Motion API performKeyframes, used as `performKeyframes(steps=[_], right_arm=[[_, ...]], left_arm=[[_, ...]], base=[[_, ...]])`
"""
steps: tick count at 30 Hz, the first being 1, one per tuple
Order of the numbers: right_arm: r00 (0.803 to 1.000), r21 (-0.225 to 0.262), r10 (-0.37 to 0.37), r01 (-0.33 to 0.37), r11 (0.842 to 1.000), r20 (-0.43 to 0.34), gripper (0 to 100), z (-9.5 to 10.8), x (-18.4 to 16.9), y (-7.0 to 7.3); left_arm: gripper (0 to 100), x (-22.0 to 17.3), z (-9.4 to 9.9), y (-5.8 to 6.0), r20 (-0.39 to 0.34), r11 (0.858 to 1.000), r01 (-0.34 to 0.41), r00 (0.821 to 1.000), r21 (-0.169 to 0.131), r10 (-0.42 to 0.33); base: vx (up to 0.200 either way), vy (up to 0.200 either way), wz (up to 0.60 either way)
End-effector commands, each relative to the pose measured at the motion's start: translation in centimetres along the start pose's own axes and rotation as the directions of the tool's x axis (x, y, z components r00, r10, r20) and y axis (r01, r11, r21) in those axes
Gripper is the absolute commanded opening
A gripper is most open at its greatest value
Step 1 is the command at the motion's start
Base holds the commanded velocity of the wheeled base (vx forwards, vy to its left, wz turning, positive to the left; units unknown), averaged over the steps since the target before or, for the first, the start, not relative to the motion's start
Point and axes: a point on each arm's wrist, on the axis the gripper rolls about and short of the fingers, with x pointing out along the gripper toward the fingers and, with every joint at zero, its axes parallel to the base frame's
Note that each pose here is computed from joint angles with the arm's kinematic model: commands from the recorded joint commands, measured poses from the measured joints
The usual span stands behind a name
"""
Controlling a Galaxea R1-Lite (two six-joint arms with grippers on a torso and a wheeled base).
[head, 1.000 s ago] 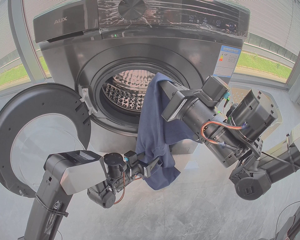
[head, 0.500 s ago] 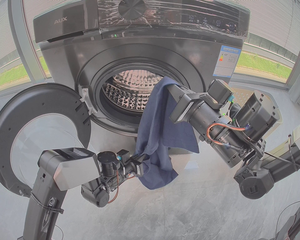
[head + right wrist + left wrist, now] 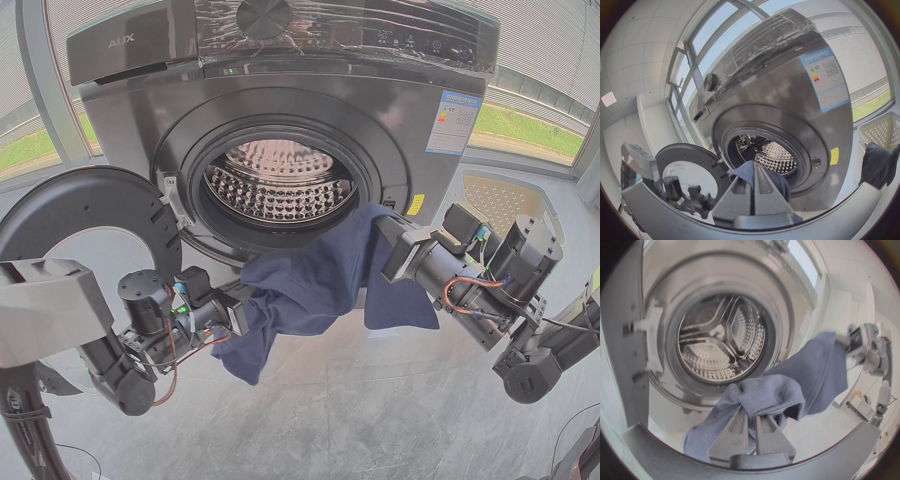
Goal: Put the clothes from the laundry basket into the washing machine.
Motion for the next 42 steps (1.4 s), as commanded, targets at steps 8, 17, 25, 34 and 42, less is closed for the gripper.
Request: performKeyframes(steps=[8,17,25,34,42], right_arm=[[0.990,-0.018,-0.057,0.055,0.998,-0.129,0,-2.2,-2.5,-1.6],[0.990,-0.016,-0.051,0.049,0.999,-0.129,0,-2.3,-2.4,-1.4],[0.956,-0.044,-0.087,0.077,0.996,-0.280,100,-6.6,-2.7,-2.4],[0.838,-0.087,-0.090,0.051,0.995,-0.538,100,-12.9,-6.0,-2.4],[0.791,-0.078,-0.038,-0.013,0.997,-0.611,100,-14.3,-7.7,-0.9]], left_arm=[[0,-6.1,8.1,-1.9,0.205,0.996,0.054,0.977,0.071,-0.067],[0,-5.8,7.4,-2.0,0.178,0.996,0.062,0.981,0.063,-0.072],[0,-5.8,8.9,-2.4,0.237,0.995,0.067,0.968,0.075,-0.083],[0,-5.4,9.2,-2.5,0.251,0.996,0.052,0.965,0.070,-0.068],[0,-5.0,9.3,-2.5,0.265,0.998,0.026,0.963,0.064,-0.042]], base=[[0.000,0.000,0.00],[0.000,0.000,0.00],[0.000,0.000,0.00],[0.000,0.000,0.00],[0.000,0.000,0.00]])
